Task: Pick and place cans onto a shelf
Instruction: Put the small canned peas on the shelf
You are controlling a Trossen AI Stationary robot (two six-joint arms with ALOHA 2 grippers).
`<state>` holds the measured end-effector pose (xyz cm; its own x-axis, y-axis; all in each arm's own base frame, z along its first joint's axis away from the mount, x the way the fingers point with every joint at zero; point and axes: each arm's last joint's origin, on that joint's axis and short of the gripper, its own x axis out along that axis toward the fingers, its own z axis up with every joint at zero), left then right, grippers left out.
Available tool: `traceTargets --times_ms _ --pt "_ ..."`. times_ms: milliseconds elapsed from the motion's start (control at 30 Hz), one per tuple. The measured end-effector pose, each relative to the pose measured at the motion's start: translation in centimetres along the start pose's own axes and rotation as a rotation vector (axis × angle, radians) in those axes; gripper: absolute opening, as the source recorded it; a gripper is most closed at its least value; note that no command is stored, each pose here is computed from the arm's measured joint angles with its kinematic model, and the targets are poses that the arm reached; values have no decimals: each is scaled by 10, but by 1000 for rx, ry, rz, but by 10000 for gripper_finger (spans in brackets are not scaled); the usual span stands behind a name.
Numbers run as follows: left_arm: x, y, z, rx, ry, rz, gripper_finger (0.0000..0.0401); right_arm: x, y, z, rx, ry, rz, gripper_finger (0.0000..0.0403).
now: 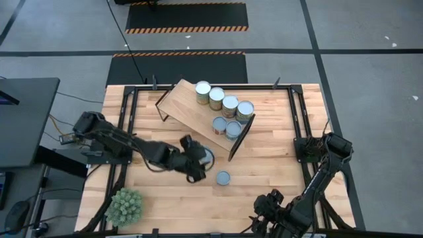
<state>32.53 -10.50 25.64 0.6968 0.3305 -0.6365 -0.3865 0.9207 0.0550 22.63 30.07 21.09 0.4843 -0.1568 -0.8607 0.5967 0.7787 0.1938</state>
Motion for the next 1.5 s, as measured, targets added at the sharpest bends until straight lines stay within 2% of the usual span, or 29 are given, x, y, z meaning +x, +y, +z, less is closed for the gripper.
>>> traceTargets --times_ms 267,600,733,867,1033,1300,1500 --pt "-12 52 22 -39 3 120 282 5 -1 9 15 -26 -21 347" --pt "13 101 37 -92 22 252 282 11 -1 21 49 -39 -33 348" --pt "20 119 44 -95 15 262 282 12 -1 24 54 -40 -36 348" --pt "28 135 51 -87 13 197 282 14 -1 26 61 -40 -40 348" --pt "38 144 54 -72 24 99 282 15 -1 28 65 -42 -43 348" --pt "51 140 51 -63 39 76 284 16 -1 30 70 -42 -42 348" --pt "53 139 51 -66 36 74 307 16 -1 30 72 -42 -39 347"
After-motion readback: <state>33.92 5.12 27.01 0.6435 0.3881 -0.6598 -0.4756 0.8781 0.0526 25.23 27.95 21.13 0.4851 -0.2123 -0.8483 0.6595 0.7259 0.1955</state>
